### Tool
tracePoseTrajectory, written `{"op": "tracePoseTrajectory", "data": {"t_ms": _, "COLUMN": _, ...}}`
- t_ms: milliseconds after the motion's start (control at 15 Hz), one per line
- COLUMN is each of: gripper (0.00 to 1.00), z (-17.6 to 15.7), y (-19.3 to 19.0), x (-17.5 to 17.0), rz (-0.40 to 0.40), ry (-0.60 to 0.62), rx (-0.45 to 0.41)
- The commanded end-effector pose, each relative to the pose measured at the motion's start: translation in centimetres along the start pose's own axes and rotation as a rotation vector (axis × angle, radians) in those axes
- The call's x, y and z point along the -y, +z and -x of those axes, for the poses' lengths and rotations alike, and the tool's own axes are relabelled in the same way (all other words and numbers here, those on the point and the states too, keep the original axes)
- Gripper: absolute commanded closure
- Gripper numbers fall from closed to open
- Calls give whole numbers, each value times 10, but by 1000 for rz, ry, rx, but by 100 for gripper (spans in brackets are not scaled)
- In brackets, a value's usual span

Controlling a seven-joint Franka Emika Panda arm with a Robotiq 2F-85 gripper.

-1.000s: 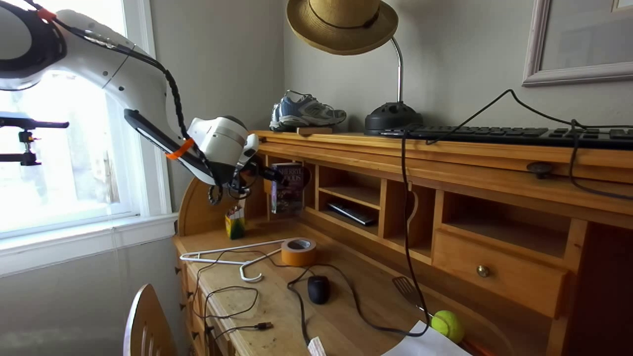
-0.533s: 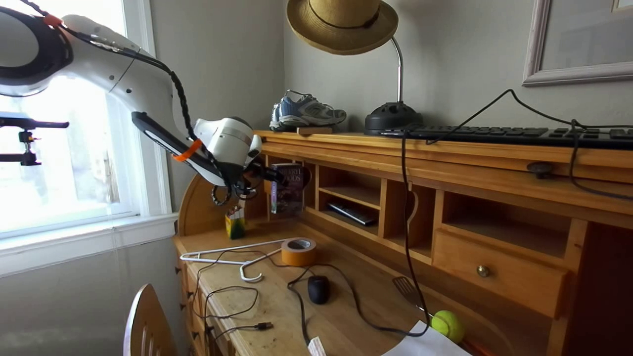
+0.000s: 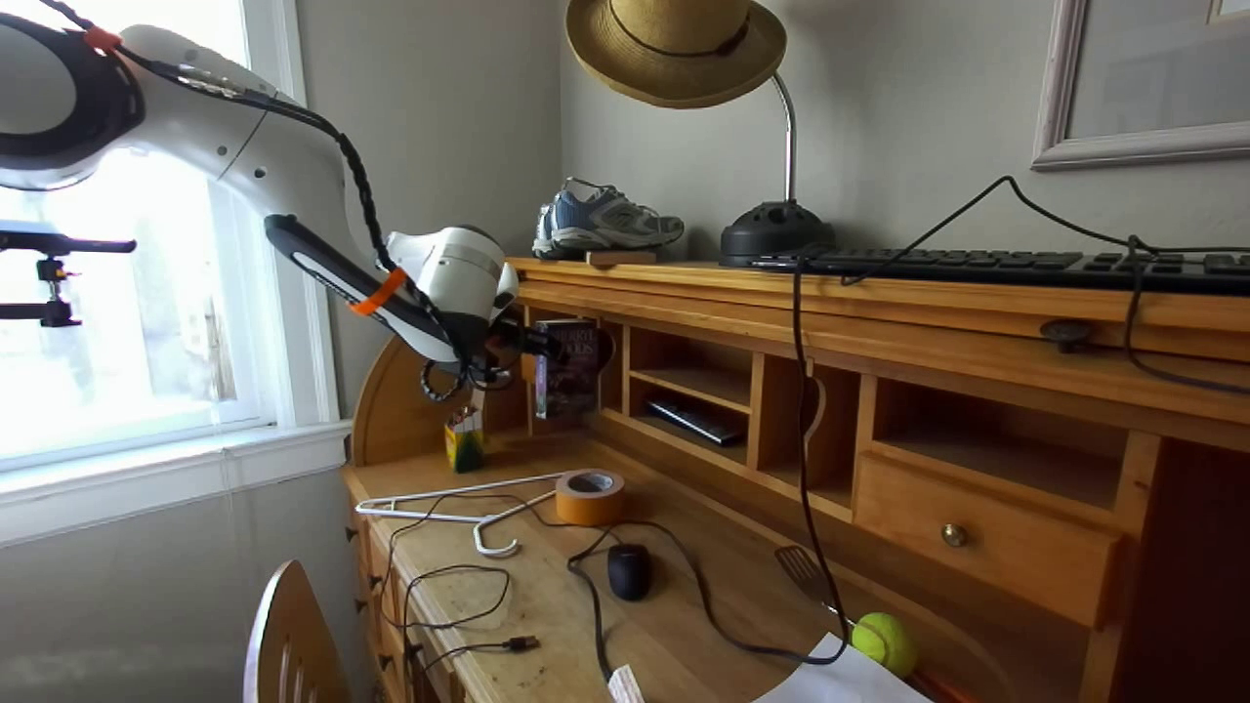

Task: Pick up the purple book and put it back on the yellow masking tape

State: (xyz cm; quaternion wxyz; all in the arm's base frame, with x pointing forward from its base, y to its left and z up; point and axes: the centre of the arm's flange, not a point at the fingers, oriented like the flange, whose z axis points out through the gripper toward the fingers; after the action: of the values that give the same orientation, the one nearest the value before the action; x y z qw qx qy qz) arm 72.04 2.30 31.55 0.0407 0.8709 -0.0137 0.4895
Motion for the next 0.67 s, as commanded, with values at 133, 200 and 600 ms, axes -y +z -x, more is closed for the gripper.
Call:
{"op": "tracePoseTrajectory", "data": {"t_ms": 133, "gripper": 93, "z": 4, "y": -8, "x": 4, "rz": -11, "ry": -3, "rx": -25}}
{"op": "tracePoseTrajectory", "data": {"t_ms": 200, "gripper": 93, "z": 4, "y": -9, "x": 4, "rz": -10, "ry": -6, "rx": -4}}
{"op": "tracePoseTrajectory", "data": {"t_ms": 600, "gripper": 93, "z": 59, "y": -37, "x": 11, "rz": -1, "ry": -237, "rx": 188}}
